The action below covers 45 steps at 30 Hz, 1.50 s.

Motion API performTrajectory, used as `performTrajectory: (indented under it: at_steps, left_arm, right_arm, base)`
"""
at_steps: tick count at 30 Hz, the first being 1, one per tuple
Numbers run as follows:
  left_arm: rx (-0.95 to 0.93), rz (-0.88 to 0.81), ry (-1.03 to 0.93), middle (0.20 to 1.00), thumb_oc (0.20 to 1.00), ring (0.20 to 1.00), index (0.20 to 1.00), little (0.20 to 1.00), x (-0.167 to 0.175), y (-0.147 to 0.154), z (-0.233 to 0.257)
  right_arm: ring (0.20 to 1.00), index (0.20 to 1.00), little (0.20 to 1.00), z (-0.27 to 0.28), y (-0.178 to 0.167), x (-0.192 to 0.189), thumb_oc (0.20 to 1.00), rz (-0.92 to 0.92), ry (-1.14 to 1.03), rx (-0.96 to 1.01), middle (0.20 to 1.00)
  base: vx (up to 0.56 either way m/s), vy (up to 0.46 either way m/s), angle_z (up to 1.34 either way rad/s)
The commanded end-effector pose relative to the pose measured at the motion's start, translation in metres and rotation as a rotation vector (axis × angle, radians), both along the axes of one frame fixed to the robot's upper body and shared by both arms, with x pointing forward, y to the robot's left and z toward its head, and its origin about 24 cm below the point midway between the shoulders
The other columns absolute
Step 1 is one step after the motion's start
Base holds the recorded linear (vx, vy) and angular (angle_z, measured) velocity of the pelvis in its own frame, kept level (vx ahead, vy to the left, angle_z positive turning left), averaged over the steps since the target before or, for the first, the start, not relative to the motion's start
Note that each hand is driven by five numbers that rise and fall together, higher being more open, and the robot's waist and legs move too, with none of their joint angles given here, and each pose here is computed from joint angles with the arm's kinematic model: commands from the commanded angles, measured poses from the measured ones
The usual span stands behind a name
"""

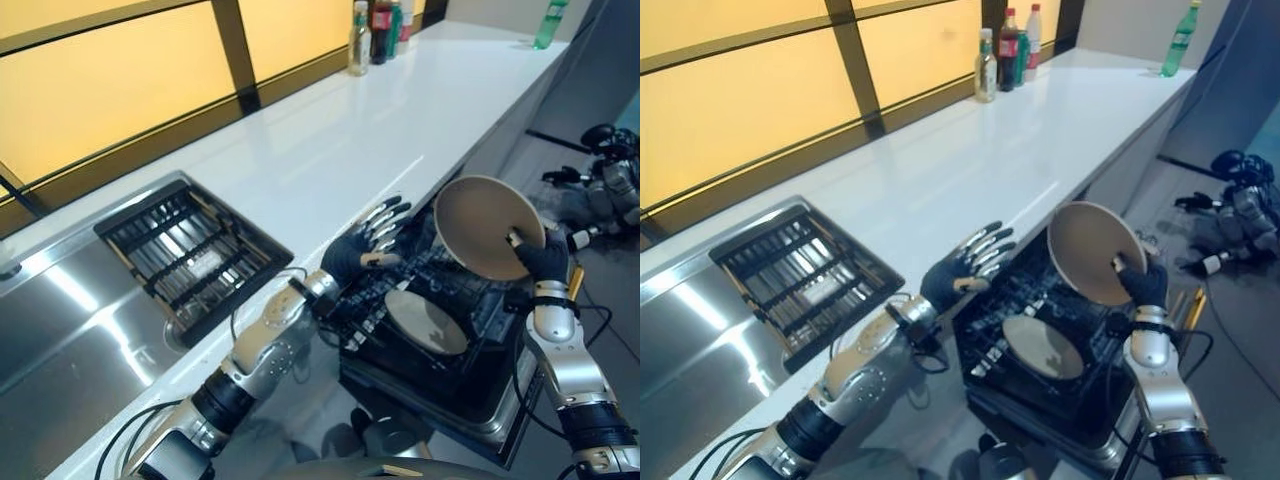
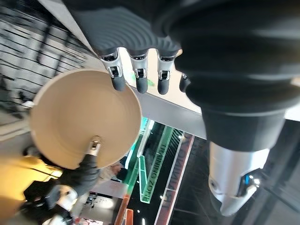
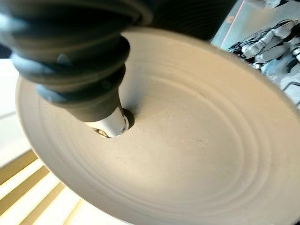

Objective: Pick up plates and place into dishwasher.

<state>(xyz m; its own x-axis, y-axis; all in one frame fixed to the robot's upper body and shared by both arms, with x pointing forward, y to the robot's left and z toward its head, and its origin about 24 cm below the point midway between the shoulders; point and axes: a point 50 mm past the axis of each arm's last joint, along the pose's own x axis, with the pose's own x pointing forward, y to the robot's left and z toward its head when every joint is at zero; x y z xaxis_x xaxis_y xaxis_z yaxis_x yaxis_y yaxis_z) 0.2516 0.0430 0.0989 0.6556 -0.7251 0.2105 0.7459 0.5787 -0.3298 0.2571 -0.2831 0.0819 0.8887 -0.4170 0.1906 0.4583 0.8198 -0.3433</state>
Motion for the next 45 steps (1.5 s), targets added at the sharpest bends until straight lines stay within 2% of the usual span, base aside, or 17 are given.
performTrajectory:
  at_steps: [1,12,23,32,41,45]
  left_arm:
    - [-0.079,-0.093,-0.021,1.0,1.0,1.0,1.0,1.0,-0.017,-0.003,0.009]
    - [-0.075,-0.163,0.01,1.0,1.0,1.0,1.0,1.0,-0.028,0.003,0.002]
    - [-0.043,-0.227,0.012,1.0,1.0,1.0,1.0,1.0,-0.035,0.009,0.001]
    - [-0.011,-0.288,0.001,1.0,1.0,1.0,1.0,1.0,-0.037,0.013,-0.003]
    - [0.029,-0.345,-0.022,1.0,1.0,1.0,1.0,1.0,-0.032,0.011,0.002]
    - [0.017,-0.396,0.0,1.0,1.0,1.0,1.0,1.0,-0.036,0.011,0.0]
  right_arm:
    - [0.2,0.2,0.2,0.037,-0.02,0.007,0.2,-0.101,-0.141,-0.07,0.2]
    - [0.2,0.2,0.2,0.021,-0.046,0.006,0.2,-0.193,0.015,-0.238,0.2]
    - [0.2,0.2,0.2,0.007,-0.086,0.006,0.2,-0.305,0.269,-0.534,0.2]
    - [0.2,0.2,0.2,-0.011,-0.081,0.017,0.2,-0.243,0.432,-0.704,0.2]
    - [0.2,0.2,0.2,-0.037,-0.082,0.02,0.2,-0.341,0.533,-0.614,0.2]
    - [0.2,0.2,0.2,-0.044,-0.087,0.008,0.2,-0.389,0.552,-0.619,0.2]
  base:
    - [0.0,-0.089,0.14]
    - [0.06,-0.037,0.16]
    - [0.04,-0.052,0.14]
    - [0.0,-0.086,0.18]
    - [-0.05,-0.083,0.14]
    - [0.02,-0.055,0.01]
